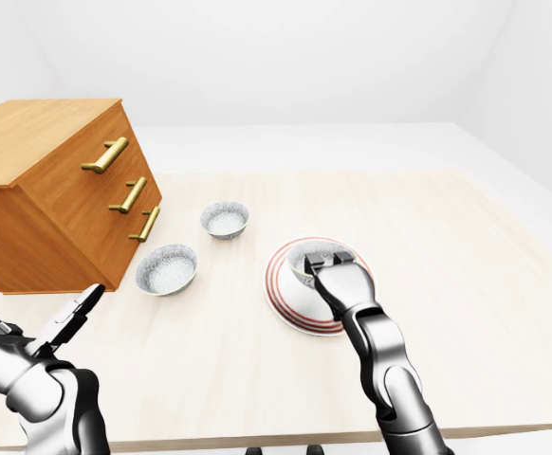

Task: Put the bowl at the front on the plate.

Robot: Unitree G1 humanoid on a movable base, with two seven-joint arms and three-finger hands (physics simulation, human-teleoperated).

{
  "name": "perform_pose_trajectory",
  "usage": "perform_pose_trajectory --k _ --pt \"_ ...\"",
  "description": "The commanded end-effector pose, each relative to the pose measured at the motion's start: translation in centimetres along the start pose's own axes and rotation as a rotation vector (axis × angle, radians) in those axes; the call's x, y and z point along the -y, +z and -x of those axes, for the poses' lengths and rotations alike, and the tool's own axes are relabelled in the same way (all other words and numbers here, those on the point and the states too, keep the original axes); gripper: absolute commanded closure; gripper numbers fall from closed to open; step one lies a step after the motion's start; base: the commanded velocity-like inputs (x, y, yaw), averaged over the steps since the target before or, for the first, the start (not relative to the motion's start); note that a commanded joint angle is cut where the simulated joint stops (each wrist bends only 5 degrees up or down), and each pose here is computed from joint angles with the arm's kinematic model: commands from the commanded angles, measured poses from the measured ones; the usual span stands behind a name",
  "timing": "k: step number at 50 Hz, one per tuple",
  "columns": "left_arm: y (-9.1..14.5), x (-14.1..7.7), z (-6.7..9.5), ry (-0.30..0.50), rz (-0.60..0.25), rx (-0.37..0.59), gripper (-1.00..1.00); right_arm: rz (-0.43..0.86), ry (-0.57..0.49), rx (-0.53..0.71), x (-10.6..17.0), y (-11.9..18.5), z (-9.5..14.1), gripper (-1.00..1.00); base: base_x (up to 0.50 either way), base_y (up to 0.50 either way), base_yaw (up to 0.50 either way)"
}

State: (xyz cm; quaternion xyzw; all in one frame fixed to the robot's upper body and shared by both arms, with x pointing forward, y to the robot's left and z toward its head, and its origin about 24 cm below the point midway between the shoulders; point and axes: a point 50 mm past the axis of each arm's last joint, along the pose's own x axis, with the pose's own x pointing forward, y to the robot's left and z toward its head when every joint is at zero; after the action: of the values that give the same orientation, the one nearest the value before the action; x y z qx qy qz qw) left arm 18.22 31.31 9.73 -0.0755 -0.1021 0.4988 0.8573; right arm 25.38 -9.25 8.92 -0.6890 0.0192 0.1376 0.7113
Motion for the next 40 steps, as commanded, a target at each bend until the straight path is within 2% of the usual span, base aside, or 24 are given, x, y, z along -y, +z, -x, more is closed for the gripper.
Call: perform_pose_trajectory --k 1,6,18,19,20,36,40 --pt "-0.2 0.0 0.0 -0.003 -0.004 -0.007 -1.0 -0.054 -0.036 0.028 0.5 -0.1 -0.5 1.0 0.0 0.0 0.0" --pt "0.5 -0.1 0.1 -0.003 0.011 0.017 -1.0 -0.052 -0.029 0.035 0.6 0.1 -1.0 1.0 0.0 0.0 0.0" --pt "0.2 0.0 0.0 0.0 0.005 0.006 -1.0 -0.063 -0.028 0.036 0.1 0.0 -1.1 1.0 0.0 0.0 0.0" --pt "0.0 0.0 0.0 0.0 0.001 -0.001 -1.0 -0.059 -0.028 0.034 0.1 0.0 -1.0 -0.52 0.0 0.0 0.0" --pt "-0.1 0.0 0.0 0.0 0.0 -0.003 -1.0 -0.062 -0.03 0.033 0.1 0.0 -1.0 -1.0 0.0 0.0 0.0" --pt "0.3 0.0 -0.1 0.0 0.016 0.008 -1.0 -0.052 -0.035 0.02 0.4 -0.3 -0.6 -1.0 0.0 0.0 0.0" --pt "0.3 0.0 -0.1 0.001 0.014 0.008 -1.0 -0.032 -0.06 0.019 1.6 -0.2 -0.3 -1.0 0.0 0.0 0.0"
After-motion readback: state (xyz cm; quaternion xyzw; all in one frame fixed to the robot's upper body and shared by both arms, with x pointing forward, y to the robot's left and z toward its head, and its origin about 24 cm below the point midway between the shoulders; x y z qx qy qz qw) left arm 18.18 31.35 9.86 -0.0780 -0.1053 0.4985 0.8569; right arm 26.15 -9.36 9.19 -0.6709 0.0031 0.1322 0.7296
